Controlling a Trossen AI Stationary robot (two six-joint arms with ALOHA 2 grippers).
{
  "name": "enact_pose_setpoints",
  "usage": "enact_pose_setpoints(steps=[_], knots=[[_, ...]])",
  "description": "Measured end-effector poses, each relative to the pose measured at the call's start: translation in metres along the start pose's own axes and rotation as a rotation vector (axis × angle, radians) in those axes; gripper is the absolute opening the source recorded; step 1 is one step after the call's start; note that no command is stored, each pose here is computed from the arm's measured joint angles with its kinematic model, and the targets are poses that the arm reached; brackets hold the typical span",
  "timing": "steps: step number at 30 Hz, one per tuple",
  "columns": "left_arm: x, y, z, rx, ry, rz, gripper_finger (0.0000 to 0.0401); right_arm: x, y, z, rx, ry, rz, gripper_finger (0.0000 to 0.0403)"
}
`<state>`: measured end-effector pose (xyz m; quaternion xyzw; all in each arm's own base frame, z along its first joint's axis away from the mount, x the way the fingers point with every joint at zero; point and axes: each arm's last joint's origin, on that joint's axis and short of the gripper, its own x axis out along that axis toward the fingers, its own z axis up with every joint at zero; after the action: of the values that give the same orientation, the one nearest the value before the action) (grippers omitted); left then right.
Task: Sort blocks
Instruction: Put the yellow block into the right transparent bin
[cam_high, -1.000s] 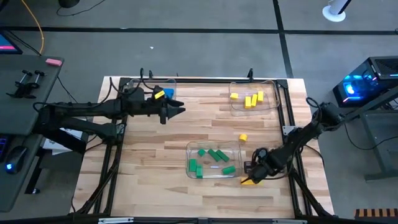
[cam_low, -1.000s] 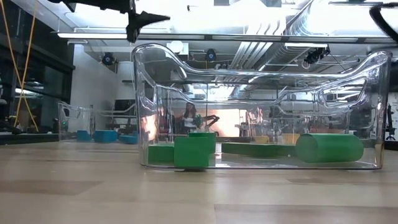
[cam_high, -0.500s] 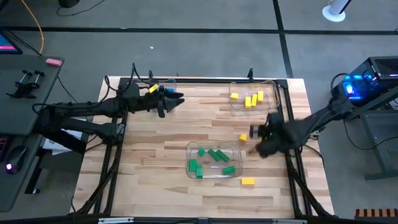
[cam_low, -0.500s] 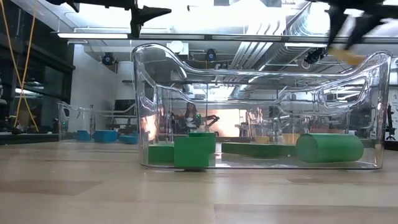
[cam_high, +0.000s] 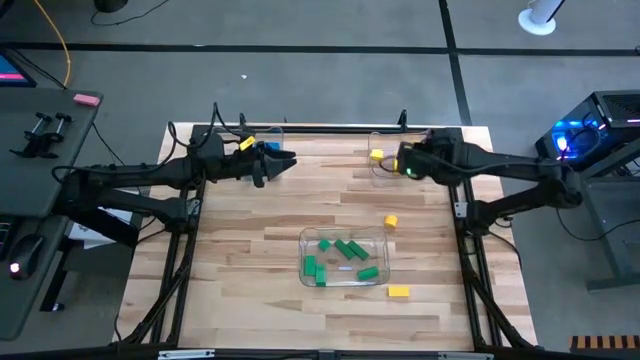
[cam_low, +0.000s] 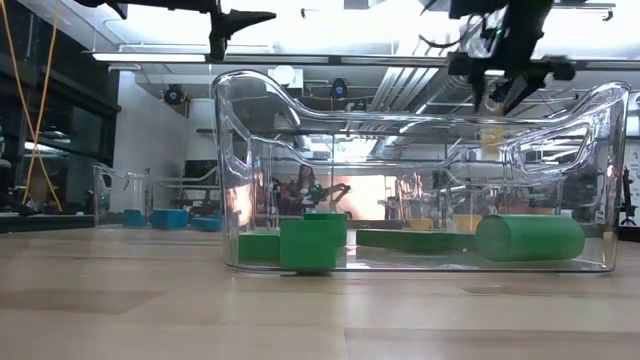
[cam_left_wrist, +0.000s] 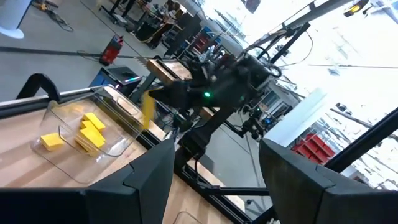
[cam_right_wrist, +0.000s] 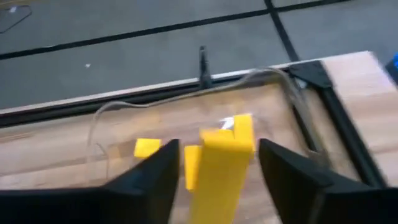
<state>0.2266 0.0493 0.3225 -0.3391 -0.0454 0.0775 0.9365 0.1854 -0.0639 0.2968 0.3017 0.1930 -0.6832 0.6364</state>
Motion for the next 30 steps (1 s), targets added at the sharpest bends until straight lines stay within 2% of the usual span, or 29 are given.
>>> enact_pose_setpoints(steps=[4, 7, 12, 15, 20, 25, 30], knots=[[0.0, -0.001, -0.001, -0.015, 0.004, -0.004, 0.022, 0.016, 0.009, 0.009, -0.029, 0.051, 0.061, 0.0286], [0.0, -0.003, -0.002, -0.016, 0.011, -0.012, 0.022, 0.017, 0.016, 0.013, -0.112, 0.079, 0.14, 0.0312], [0.0, -0.006, -0.005, -0.013, 0.025, -0.022, 0.022, -0.005, 0.023, 0.011, -0.379, 0.13, 0.333, 0.0319], [0.0, -0.005, -0.007, 0.0, 0.038, -0.014, 0.022, -0.019, 0.017, 0.0, -0.552, 0.242, 0.442, 0.032], [0.0, -0.003, -0.009, 0.0, 0.064, 0.007, 0.022, -0.022, -0.001, -0.03, -0.77, 0.508, 0.437, 0.032], [0.0, -0.003, -0.01, 0.0, 0.073, 0.014, 0.022, -0.001, -0.006, -0.067, -0.851, 0.677, 0.515, 0.0321], [0.0, -0.003, -0.01, -0.009, 0.071, 0.013, 0.022, 0.023, -0.002, -0.094, -0.877, 0.69, 0.555, 0.0321]])
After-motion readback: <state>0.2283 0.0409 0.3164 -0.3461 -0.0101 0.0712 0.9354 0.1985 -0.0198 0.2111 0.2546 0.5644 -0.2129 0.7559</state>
